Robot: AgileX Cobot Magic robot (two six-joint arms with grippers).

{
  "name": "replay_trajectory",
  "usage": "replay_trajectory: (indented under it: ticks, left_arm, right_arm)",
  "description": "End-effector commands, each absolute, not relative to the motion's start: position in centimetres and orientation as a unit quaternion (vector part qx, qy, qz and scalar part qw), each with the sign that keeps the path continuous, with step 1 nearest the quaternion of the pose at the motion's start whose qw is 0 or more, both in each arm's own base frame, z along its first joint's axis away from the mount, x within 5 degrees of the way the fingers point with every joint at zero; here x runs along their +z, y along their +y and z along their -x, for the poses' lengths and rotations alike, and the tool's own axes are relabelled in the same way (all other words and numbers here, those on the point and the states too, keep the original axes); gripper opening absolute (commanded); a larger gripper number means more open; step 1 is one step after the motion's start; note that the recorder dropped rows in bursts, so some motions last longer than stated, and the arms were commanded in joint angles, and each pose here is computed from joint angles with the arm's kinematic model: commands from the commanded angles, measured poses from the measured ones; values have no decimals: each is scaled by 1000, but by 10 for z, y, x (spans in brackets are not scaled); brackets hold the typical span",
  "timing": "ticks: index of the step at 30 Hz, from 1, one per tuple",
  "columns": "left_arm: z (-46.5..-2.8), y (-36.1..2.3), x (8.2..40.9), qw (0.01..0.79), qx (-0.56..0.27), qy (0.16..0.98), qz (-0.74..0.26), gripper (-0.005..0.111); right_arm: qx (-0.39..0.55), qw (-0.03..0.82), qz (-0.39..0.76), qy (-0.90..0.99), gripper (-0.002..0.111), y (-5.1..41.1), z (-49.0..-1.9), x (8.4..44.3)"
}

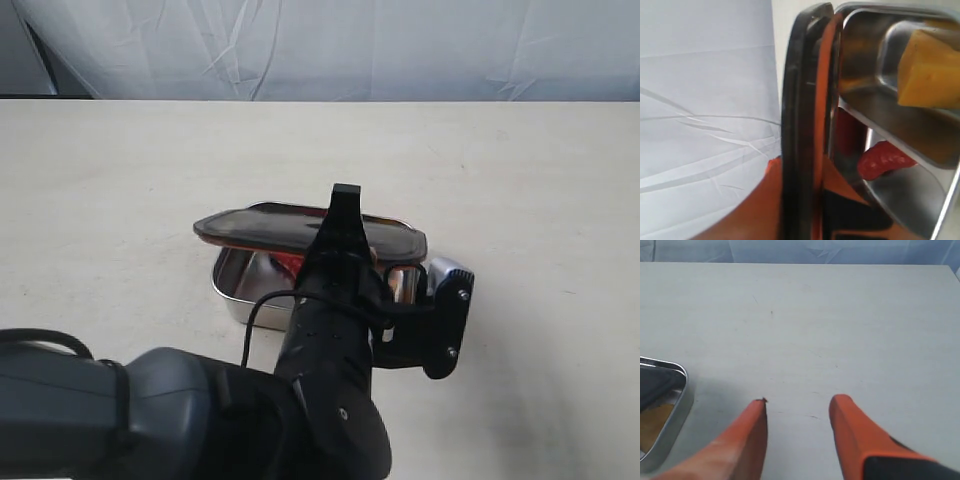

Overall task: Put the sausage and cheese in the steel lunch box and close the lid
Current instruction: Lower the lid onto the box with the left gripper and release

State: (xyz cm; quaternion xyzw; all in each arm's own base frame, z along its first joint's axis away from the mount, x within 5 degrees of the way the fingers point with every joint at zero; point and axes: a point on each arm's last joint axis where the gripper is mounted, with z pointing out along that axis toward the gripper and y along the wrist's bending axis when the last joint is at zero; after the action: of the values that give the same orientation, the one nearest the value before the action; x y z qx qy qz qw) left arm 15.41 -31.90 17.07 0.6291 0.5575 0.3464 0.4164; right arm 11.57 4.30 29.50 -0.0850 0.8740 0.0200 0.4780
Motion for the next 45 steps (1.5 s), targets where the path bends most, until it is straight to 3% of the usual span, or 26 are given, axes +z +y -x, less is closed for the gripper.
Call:
replay_trajectory:
  ticks: [1,6,14,17,24,45]
  left_arm:
    - [-150,-321,167,404,321,574,-636,0]
    - [-150,-320,166,401,323,579,-633,9]
    - [-147,-318,162,380,305,603,-631,53]
    - [-148,-315,162,374,317,604,-628,62]
    - [-145,-307,157,320,329,619,-637,63]
    - [-141,-299,171,305,318,651,-618,63]
  right_arm:
    - [16,484,85,871,42,42,-115,296]
    - [16,484,85,871,42,42,-115,296]
    - [16,484,84,871,42,42,-115,296]
    - [16,484,84,871,42,42,-115,296]
    - [17,483,82,871,42,42,-115,296]
    - [18,484,83,871,42,42,-116,296]
